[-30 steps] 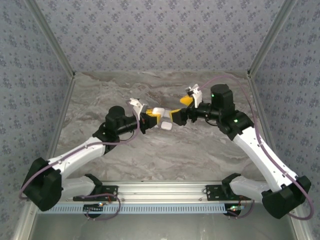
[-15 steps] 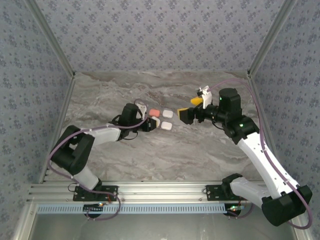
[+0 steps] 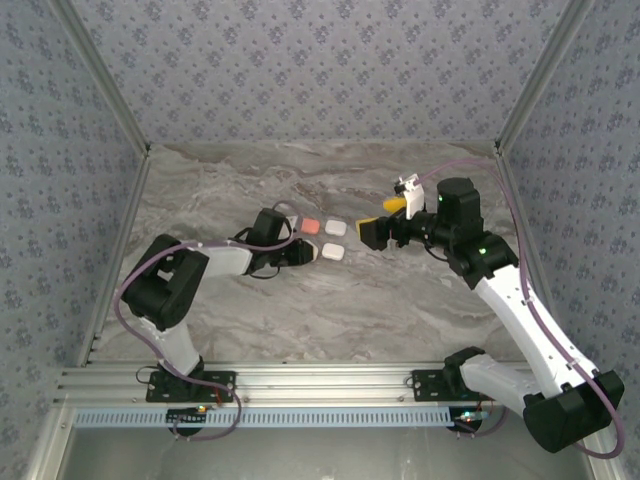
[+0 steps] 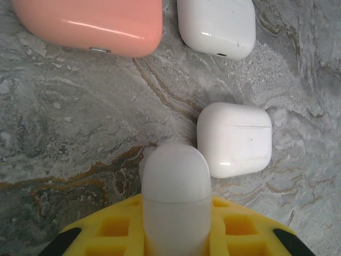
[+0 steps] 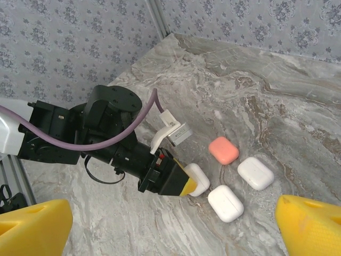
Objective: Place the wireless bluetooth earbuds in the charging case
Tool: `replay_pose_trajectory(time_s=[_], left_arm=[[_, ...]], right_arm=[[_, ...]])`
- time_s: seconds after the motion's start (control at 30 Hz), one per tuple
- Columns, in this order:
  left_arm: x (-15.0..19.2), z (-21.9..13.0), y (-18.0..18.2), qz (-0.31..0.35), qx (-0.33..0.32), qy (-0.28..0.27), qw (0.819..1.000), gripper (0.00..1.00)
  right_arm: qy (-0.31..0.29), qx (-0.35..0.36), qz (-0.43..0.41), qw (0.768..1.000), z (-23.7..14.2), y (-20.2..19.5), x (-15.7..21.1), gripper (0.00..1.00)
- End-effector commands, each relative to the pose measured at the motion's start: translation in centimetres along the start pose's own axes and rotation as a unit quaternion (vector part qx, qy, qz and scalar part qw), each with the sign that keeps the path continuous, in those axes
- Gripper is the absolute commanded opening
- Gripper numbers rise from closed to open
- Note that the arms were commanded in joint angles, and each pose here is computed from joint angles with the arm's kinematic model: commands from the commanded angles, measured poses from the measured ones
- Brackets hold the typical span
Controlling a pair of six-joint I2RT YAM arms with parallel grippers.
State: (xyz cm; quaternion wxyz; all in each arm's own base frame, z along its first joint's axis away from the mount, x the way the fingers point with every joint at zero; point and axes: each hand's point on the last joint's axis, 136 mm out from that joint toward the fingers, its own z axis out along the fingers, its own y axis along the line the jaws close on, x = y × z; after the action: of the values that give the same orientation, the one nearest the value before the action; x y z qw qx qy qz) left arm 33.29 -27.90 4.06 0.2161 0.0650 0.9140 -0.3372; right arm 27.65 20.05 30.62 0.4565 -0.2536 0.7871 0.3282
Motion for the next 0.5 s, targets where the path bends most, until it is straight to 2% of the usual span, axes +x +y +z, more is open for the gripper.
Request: replay_pose_trajectory(time_s=[0.0,0.3,0.47], left_arm=[[-0.6,0.3,0.6,-0.008,-0.013,-0.004,1.0,0.16],[-1.1,-0.6,1.3,0.012,-0.047,-0.011,0.999,0.39],[-1.8,-1.6,1.1,0.031,-0.058,-0.017,0.998,0.57]], right_arm=[[0.003,0.01,-0.001,1.0,-0.5,-0.3,0.3,1.0],[0.012,0.047,-0.004,0.999,-1.4,-1.3,0.2,1.0],[0.01,0.072,-0.004,0.997,-2.4,-2.2,0.2,1.0]])
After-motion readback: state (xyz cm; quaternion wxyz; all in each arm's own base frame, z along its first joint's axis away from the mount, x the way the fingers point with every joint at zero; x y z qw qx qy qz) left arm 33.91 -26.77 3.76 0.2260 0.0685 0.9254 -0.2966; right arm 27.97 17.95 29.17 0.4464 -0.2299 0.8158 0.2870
